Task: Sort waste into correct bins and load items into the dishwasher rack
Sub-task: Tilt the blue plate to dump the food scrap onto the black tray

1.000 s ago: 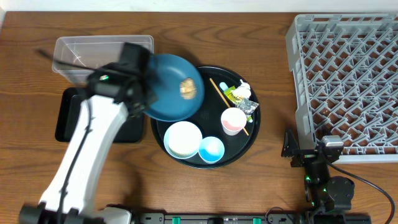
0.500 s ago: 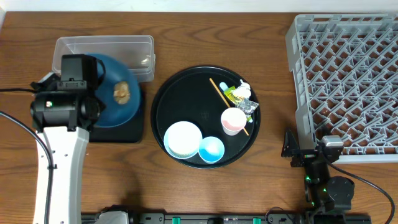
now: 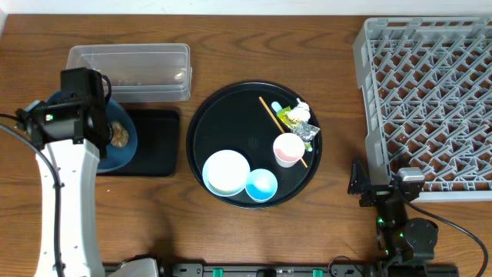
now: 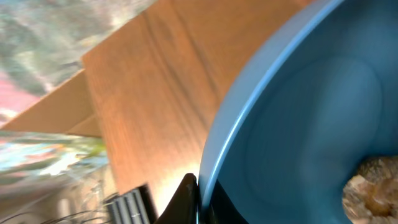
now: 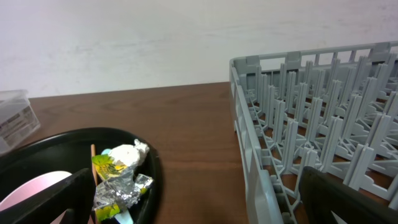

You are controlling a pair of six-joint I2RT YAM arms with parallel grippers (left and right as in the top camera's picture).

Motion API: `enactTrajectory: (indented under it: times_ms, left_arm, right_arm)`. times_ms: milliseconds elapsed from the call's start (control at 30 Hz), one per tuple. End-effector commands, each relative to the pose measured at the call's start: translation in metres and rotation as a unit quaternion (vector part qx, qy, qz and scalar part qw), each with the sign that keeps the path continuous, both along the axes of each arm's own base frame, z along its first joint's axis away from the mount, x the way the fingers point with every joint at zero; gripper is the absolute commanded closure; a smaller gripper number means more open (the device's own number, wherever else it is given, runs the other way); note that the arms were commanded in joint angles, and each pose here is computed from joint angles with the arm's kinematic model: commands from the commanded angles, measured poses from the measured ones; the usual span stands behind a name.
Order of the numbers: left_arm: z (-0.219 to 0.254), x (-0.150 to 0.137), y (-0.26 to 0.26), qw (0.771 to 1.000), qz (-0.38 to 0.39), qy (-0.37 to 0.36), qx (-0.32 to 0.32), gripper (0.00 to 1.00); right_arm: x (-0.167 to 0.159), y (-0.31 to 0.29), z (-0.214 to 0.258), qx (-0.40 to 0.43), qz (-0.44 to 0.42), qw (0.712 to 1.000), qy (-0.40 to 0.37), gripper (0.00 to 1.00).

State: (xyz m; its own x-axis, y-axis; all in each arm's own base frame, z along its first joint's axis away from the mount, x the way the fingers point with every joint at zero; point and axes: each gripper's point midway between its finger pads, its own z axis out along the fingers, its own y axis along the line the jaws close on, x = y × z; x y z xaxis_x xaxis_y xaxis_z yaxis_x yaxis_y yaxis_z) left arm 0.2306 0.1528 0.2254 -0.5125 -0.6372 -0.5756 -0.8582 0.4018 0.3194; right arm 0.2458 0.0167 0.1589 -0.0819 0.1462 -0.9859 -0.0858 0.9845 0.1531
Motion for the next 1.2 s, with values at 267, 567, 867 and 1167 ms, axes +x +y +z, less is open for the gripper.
enactTrajectory:
  times_ms: [267,567,867,1167]
  left_arm:
    - [-0.013,0.0,0.029,0.992,0.032,0.081,0.09,0.94]
    - [-0.027,0.01,0.038,0.982,0.022,0.14,0.123,0.94]
    - [-0.004,0.029,0.043,0.963,-0.003,0.149,0.223,0.94]
    - [0.004,0.036,0.042,0.955,-0.018,0.156,0.251,0.94]
  right_arm:
    - [0.0,-0.001,-0.002,-0.007,-0.002,1.0,0.002,0.01]
    - [0.0,-0.001,-0.002,-0.007,-0.002,1.0,0.002,0.01]
    - [0.0,-0.001,-0.002,-0.007,-0.002,1.0,0.002,0.01]
    - [0.0,-0.001,-0.002,-0.007,-0.002,1.0,0.002,0.01]
